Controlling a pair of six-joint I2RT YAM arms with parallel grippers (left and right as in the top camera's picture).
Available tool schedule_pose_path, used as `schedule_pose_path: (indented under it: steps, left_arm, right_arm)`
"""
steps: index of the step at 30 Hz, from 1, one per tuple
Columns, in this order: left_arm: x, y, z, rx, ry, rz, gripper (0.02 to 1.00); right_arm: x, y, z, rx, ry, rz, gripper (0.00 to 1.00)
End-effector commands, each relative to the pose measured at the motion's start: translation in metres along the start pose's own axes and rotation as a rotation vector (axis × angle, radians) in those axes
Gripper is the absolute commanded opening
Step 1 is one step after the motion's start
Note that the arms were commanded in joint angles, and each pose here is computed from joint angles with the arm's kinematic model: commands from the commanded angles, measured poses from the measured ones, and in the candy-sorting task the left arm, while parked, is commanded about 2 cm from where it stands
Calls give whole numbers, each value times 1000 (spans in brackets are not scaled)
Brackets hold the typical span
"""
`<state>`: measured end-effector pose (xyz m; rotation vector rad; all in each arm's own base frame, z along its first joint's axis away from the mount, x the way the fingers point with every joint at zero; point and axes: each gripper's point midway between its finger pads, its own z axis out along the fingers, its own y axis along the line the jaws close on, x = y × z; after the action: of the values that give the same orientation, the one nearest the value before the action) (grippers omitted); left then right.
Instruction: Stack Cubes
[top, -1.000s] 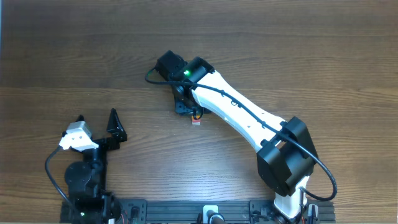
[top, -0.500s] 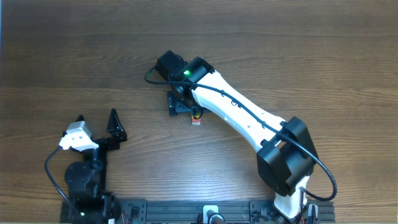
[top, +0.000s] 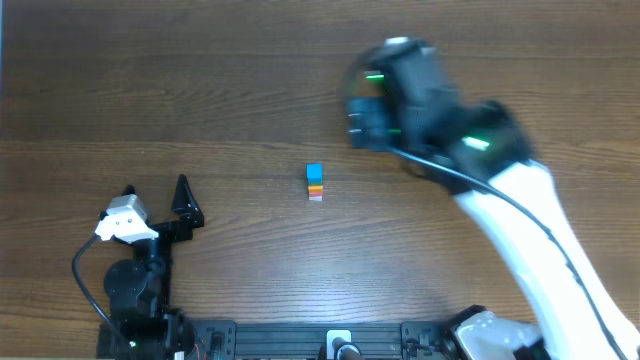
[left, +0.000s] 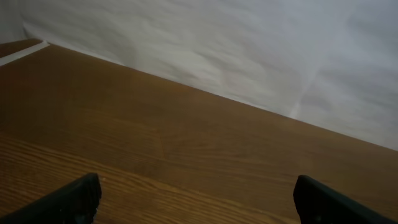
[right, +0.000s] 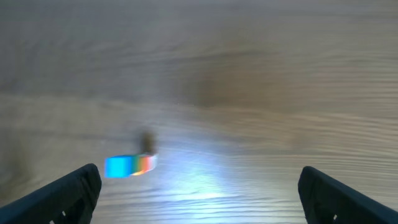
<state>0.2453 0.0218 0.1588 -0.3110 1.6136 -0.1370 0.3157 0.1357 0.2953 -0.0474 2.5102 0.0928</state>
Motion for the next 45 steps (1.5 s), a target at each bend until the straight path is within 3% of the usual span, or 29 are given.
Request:
schedule_pose_path:
  steps: [1,13,15,19,21,29,36,45]
  left_arm:
    - [0,0,0,2,-4,14,998]
    - [0,0,0,2,-4,14,1000]
    - [0,0,0,2,-4,14,998]
    - [0,0,0,2,-4,14,996]
    - [0,0,0,2,-4,14,1000]
    - [0,0,0,2,-4,14,1000]
    - [0,0,0,2,-4,14,1000]
    - [0,0,0,2,-4,14,1000]
  right_arm:
    - [7,-74,-42,114,-117,-7,993]
    - [101,-151,-74,212,-438,138,993]
    - [109,-148,-72,182,-497,121,993]
    - [117,-126,-63,25,-665,90,991]
    - [120,-124,-57,6,-698,85,993]
    - [131,-132,-26,25,-803,90,991]
    - [126,-118,3,-15,-847,-63,993]
    - [126,-121,32,-2,-900,-81,991]
